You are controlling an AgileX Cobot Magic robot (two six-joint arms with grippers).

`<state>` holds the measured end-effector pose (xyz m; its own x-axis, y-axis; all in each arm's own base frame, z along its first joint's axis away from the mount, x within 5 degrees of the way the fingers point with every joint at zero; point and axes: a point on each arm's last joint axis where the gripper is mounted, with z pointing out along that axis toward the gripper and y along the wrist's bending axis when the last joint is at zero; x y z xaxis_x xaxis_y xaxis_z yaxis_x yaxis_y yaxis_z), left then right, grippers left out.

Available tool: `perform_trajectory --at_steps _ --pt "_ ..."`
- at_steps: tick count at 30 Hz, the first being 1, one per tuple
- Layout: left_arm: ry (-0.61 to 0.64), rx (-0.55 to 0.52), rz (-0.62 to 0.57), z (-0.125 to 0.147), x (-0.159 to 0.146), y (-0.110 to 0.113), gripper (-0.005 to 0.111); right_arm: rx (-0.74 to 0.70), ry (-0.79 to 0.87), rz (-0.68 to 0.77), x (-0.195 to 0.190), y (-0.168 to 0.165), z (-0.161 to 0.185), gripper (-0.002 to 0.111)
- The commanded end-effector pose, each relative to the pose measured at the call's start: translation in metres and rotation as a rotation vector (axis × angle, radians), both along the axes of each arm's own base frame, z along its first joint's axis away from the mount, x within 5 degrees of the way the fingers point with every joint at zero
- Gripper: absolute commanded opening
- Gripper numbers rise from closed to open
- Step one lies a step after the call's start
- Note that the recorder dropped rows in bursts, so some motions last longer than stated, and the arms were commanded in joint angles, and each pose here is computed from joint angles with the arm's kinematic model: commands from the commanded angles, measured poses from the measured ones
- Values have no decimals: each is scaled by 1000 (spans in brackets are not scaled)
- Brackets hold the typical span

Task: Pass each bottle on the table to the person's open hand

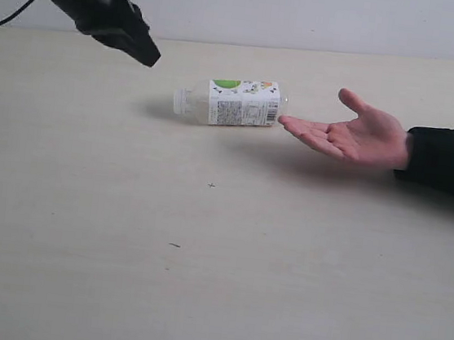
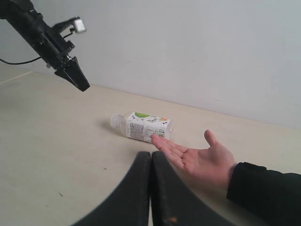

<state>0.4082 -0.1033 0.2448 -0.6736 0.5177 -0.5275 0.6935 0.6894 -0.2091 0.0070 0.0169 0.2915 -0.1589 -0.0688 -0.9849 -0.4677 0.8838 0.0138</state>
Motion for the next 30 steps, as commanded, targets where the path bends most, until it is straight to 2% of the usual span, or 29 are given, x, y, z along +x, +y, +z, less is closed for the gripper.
perform_trajectory --at_steps 1,3,7,11,17,20,25,27,30 --pt "-194 364 -177 2 17 -46 0 5 -7 -1 1 0 -1 0" --pt "-268 376 -262 0 32 -71 0 5 -7 -1 1 0 -1 0" --pt "-293 396 -349 -4 54 -91 0 5 -7 -1 1 0 -1 0" --pt "-234 444 -433 -23 66 -98 0 5 -7 -1 1 0 -1 0" --pt "-271 440 -423 -32 73 -105 1 5 -7 -1 1 0 -1 0" --pt "-290 460 -454 -35 72 -112 16 5 -7 -1 1 0 -1 0" --pt "-310 475 -485 -39 68 -125 56 5 -7 -1 1 0 -1 0" --pt "-328 475 -500 -43 67 -132 64 5 -7 -1 1 0 -1 0" --pt "-354 473 -497 -51 71 -136 68 5 -7 -1 1 0 -1 0"
